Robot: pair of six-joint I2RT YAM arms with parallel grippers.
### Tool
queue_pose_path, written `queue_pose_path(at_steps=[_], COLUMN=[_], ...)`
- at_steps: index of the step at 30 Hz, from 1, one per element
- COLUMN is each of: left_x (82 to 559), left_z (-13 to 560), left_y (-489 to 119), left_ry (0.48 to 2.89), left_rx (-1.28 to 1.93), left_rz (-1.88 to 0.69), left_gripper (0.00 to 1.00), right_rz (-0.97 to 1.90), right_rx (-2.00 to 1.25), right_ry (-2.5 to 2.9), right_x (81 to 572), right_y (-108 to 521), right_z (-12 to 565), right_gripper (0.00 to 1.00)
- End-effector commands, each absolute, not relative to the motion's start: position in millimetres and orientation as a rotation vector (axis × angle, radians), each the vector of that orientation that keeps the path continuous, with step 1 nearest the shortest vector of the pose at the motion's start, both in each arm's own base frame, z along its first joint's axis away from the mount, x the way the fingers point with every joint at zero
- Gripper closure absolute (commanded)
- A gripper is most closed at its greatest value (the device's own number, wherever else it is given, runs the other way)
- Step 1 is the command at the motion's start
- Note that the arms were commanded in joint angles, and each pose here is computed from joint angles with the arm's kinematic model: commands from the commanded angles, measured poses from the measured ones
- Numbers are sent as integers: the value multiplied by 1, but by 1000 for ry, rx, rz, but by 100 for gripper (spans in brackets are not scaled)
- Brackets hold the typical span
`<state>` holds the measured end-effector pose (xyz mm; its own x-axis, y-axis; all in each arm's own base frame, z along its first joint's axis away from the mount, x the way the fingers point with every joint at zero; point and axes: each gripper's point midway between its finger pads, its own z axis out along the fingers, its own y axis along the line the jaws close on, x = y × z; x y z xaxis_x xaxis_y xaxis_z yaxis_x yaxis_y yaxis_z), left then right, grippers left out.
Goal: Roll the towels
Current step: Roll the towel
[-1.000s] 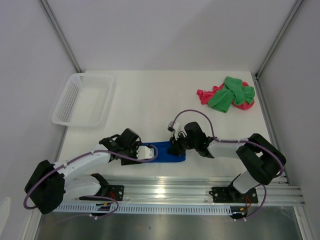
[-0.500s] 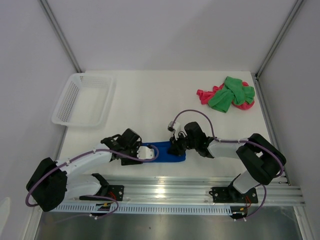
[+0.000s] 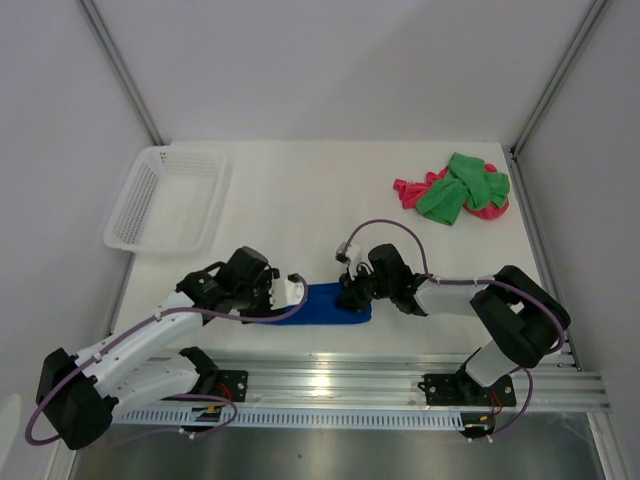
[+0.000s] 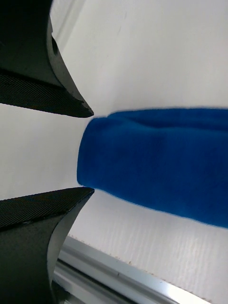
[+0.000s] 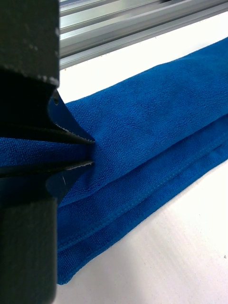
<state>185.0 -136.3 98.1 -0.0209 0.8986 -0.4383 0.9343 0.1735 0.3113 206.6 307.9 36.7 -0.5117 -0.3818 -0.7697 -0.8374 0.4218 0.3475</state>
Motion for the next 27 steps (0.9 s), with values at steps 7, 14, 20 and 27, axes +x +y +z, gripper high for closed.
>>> queue_pose_path(at_steps=[7,14,20,27], left_x=[160,163,167,169], left_z=[38,18,3,12], left_y=[-118,-116,-104,-110], left_ry=[2031,2045,2084,2049], left_rx=[1836,1853,1873,1854], left_rz=[-58,-19,75,50], left_gripper=[36,36,63,99], right_rz=[945,935,906,749], right_rx=[-1004,-1010,-1087,-1296], right_ry=[2116,2121,2073,1884], right_x=[210,209,208,197], right_y=[303,300,298,290], right_z=[27,26,38,74], right_gripper=[75,75,63,46])
